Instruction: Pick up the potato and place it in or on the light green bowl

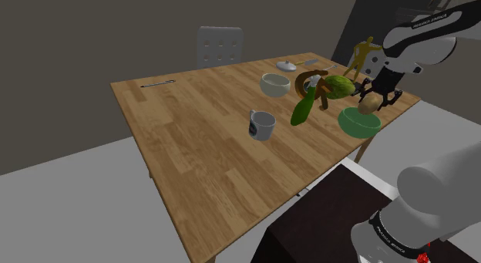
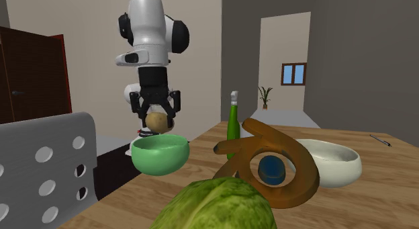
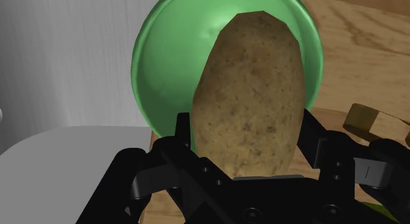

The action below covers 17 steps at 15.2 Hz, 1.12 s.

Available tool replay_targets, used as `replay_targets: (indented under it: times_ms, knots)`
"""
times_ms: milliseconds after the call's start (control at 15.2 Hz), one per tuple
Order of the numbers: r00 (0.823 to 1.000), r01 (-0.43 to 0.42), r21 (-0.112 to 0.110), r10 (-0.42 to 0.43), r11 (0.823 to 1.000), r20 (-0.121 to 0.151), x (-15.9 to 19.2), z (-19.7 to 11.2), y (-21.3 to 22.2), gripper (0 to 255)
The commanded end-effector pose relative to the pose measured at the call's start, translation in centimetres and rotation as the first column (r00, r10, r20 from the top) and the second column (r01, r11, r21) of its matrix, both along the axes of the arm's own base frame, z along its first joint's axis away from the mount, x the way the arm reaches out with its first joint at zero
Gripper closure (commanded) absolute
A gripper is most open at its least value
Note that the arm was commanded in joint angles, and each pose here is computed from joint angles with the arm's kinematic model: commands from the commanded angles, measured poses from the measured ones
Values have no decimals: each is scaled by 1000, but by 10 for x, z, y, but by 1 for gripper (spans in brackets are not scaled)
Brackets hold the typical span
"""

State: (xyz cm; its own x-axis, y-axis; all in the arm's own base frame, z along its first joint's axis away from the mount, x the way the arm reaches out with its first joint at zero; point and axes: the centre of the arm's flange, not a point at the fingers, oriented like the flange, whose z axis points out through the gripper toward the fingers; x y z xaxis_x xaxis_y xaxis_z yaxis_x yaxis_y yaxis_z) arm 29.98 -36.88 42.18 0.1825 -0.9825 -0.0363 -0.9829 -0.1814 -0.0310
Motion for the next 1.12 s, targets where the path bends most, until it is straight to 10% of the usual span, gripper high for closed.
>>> replay_targets:
  times_ms: [0, 660, 726, 1056]
  knots:
    - [1000, 0, 0, 0, 1000, 0, 0, -11, 1, 255]
    - [1000, 0, 0, 0, 1000, 0, 0, -23, 1, 255]
    - [1000, 0, 0, 0, 1000, 0, 0, -23, 1, 0]
    - [1000, 0, 0, 0, 1000, 0, 0, -23, 1, 0]
